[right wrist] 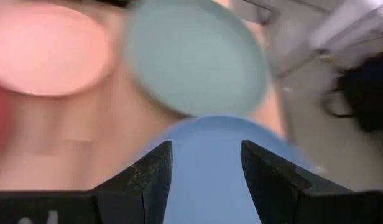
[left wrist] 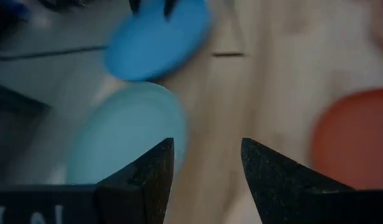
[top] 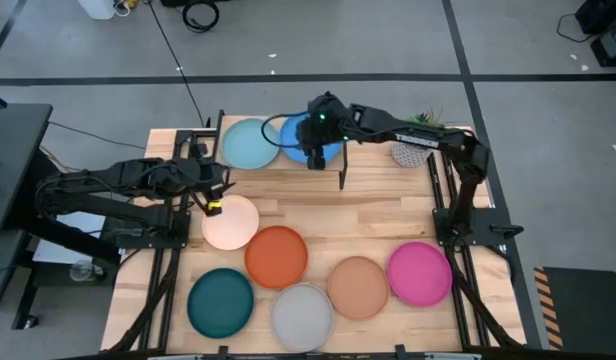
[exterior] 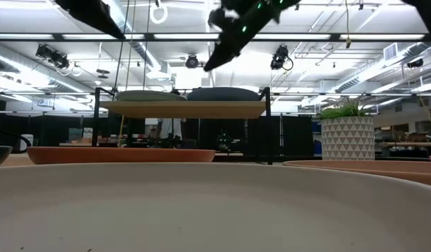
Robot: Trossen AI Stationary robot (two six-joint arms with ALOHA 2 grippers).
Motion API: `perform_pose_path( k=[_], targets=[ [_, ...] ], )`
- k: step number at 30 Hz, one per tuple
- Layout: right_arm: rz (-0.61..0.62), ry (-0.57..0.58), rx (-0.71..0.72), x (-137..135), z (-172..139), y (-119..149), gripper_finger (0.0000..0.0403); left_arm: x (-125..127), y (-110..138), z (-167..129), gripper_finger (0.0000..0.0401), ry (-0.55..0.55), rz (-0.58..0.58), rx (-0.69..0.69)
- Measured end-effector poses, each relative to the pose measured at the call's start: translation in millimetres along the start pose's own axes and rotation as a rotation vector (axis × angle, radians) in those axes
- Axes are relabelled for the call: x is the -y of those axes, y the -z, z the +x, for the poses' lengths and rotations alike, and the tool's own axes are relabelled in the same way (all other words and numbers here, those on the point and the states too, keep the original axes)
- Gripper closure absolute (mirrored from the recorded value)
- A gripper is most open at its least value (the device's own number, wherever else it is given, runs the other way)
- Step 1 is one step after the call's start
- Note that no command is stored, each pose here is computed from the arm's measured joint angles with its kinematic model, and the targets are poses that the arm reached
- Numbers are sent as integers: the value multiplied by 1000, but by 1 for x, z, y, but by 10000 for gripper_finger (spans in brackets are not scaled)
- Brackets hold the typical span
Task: Place and stack plates onto a shelf
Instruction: Stack the pink plate on top of the blue plate on the shelf
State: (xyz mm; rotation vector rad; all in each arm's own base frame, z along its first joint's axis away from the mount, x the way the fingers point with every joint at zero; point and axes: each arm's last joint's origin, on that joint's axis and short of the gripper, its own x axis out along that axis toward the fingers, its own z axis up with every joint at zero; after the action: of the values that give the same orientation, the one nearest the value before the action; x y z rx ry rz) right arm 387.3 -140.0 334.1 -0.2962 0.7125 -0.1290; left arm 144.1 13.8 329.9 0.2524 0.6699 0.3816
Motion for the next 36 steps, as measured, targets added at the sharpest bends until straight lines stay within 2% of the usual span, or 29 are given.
perform_pose_path(
  k=[5,10,14,18,21,28,32,36],
  targets=[
    [18,-179,-68,-47,-17,-10,206,15,1,-4,207,378,11,21],
    [18,-198,-164,-92,-23,-16,206,31,-1,-4,207,461,-2,-12],
    [15,-222,-203,-122,-24,-16,206,55,-3,4,207,526,27,-82],
    [-2,-256,-173,-152,-15,-11,206,79,-3,14,207,516,114,-146],
    [-1,-251,-212,-171,-8,1,206,91,-2,19,207,473,162,-173],
    [15,-193,-279,-204,-9,14,206,111,0,28,207,421,194,-216],
    [-12,-163,-296,-216,-10,19,206,121,-3,35,207,356,241,-180],
    [11,-158,-297,-220,-12,19,206,132,-3,37,207,364,274,-168]
  ],
)
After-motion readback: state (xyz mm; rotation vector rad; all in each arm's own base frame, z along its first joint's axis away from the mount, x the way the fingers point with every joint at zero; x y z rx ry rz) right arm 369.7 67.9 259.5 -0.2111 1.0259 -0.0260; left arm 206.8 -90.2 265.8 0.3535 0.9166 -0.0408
